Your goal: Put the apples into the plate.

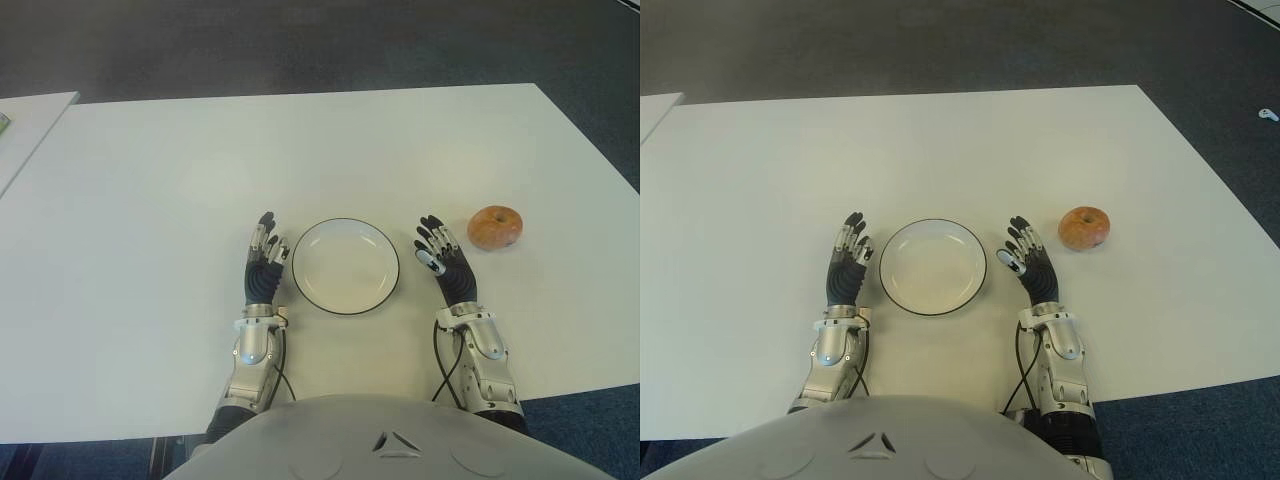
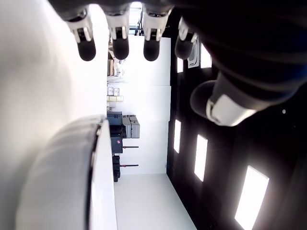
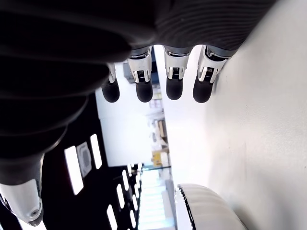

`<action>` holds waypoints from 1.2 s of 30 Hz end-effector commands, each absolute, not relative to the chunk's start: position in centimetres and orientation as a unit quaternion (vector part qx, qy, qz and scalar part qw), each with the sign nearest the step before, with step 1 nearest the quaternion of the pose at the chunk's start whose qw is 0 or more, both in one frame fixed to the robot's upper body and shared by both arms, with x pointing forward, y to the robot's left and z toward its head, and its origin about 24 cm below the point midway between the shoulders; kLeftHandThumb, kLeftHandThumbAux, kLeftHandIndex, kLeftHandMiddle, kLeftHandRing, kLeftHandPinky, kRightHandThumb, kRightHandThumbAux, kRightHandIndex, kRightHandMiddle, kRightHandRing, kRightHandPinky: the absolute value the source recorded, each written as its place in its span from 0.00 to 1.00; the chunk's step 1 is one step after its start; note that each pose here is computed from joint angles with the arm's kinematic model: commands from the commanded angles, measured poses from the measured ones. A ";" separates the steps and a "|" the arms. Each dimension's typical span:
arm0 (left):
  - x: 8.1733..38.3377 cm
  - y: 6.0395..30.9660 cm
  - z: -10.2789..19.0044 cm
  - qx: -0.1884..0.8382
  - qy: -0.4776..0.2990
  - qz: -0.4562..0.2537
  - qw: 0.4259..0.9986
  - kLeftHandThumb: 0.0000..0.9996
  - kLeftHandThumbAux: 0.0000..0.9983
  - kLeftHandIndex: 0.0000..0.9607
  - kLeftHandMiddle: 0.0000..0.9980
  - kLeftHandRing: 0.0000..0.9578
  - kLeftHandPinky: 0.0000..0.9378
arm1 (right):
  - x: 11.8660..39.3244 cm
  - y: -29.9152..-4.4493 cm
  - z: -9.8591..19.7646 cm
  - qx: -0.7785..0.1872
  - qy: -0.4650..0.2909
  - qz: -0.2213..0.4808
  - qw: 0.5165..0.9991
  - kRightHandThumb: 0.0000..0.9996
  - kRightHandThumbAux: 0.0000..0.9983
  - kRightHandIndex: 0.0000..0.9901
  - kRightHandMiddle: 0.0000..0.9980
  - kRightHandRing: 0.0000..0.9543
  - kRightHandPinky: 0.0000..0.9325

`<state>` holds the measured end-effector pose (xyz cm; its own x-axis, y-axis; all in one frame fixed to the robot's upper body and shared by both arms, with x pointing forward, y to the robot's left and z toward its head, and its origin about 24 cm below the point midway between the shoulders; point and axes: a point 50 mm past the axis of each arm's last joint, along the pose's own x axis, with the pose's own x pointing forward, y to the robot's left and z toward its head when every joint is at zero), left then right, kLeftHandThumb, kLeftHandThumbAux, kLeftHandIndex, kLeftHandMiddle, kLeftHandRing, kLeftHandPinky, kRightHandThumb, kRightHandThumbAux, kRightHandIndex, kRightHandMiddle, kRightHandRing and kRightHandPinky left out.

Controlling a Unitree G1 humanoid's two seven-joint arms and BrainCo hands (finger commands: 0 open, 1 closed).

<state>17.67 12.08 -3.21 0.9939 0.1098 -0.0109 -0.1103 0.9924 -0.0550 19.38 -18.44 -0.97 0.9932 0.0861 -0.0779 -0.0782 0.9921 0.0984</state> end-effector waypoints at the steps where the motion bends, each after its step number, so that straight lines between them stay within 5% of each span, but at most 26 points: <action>1: 14.6 10.9 -6.5 -0.051 0.116 0.068 0.990 0.01 0.53 0.06 0.07 0.05 0.04 | 18.9 -18.4 -1.8 0.055 0.066 0.038 0.996 0.18 0.63 0.04 0.02 0.00 0.00; 18: 15.1 10.6 -6.7 -0.051 0.117 0.066 0.990 0.01 0.52 0.06 0.06 0.05 0.02 | 20.9 -18.4 3.0 0.055 -0.029 0.048 0.997 0.31 0.65 0.10 0.04 0.00 0.01; 27: 15.3 10.4 -6.8 -0.053 0.118 0.068 0.989 0.00 0.53 0.06 0.07 0.05 0.03 | 21.3 -18.6 8.0 -0.273 -0.195 0.056 0.940 0.30 0.58 0.04 0.00 0.00 0.00; 36: 15.6 10.1 -6.9 -0.056 0.121 0.068 0.989 0.01 0.53 0.06 0.07 0.05 0.02 | 22.6 -19.7 10.1 -0.450 -0.263 0.045 0.852 0.33 0.53 0.02 0.00 0.00 0.02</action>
